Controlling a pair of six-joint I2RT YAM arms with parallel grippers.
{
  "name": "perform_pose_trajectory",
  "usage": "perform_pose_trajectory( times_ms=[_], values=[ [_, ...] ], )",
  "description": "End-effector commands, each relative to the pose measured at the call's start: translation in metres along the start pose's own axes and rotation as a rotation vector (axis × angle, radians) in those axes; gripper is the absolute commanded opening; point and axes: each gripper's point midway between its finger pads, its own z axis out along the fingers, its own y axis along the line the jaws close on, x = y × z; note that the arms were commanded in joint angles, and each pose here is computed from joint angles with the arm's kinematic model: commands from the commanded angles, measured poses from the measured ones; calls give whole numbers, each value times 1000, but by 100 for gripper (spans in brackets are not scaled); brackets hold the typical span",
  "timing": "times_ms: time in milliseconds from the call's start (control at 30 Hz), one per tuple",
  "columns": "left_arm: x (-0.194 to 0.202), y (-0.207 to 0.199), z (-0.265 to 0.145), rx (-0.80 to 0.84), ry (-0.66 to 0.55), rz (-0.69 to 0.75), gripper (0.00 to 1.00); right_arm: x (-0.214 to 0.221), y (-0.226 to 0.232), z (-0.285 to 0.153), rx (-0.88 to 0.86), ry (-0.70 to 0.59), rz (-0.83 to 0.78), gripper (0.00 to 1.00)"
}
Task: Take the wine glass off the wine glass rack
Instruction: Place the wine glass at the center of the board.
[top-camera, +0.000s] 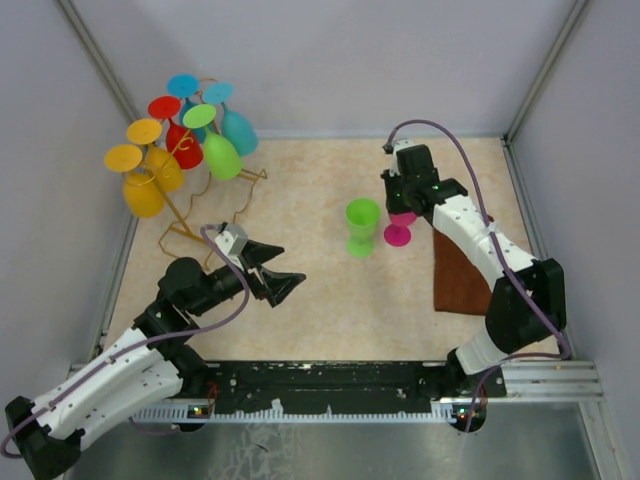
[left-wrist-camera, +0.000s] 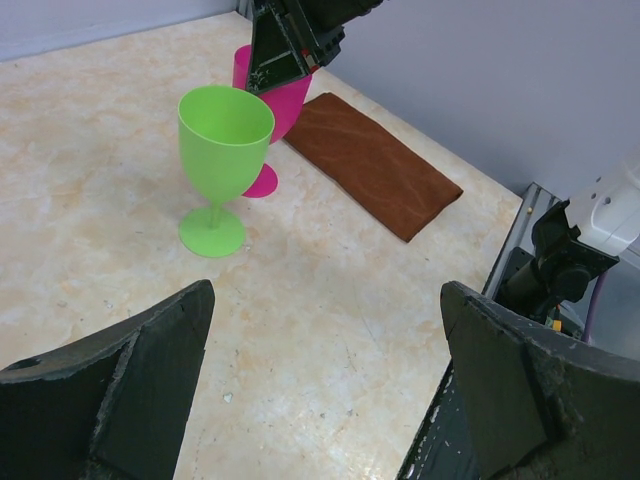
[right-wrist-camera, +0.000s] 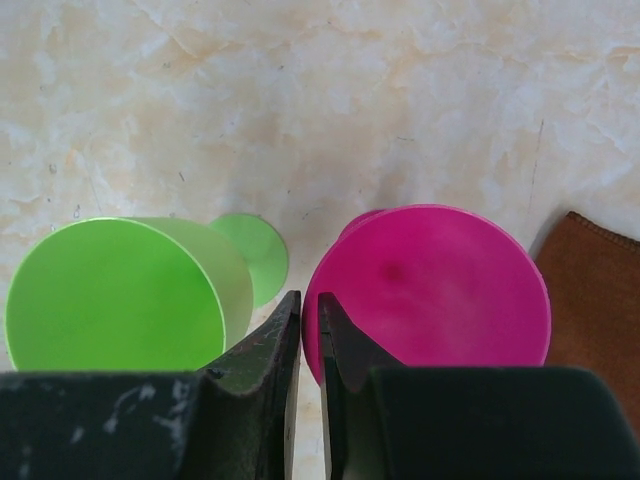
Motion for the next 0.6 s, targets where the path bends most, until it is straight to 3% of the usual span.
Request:
perform_pose_trajectory(
  times_ms=[0, 567],
  values=[
    [-13, -7, 1, 25, -33, -1, 100, -28, 7, -11, -35, -76, -13, 13],
    [-15, -8, 1, 32, -33, -3, 100, -36, 19, -18, -102, -103, -9, 14]
  ],
)
